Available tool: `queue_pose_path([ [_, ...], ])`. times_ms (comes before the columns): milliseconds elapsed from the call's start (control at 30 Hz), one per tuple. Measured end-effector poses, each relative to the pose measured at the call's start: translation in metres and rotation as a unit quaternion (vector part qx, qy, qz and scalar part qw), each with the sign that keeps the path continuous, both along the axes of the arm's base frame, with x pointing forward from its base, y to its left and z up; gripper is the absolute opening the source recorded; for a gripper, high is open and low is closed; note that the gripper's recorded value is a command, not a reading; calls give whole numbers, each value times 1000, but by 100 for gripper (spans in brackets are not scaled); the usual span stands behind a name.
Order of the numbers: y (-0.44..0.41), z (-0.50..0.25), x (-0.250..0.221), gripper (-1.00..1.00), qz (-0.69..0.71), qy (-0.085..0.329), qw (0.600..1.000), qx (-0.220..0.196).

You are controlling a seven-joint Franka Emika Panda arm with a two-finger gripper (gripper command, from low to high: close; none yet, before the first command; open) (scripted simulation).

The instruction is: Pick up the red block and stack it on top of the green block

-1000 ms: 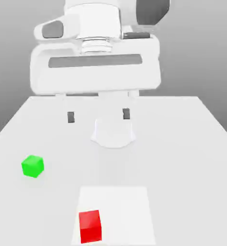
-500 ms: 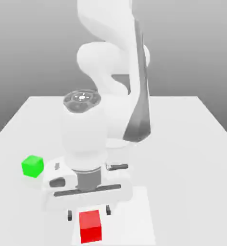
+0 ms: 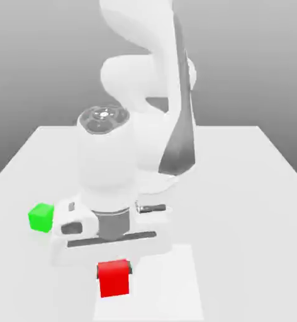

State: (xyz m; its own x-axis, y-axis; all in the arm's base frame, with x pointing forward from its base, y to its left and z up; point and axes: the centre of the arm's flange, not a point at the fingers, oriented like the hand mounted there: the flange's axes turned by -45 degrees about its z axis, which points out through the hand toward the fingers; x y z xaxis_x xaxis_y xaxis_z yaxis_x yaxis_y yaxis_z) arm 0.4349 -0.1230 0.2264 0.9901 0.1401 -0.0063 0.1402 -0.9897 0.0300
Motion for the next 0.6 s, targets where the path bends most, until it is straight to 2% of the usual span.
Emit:
queue_pose_path([
  [133,-105,18,-84,-100,-68,4,998,-9],
  [367,-146,21,-206,-100,-77,1,997,12],
  [600,-143,-7,-214,-100,-74,-10,996,50],
])
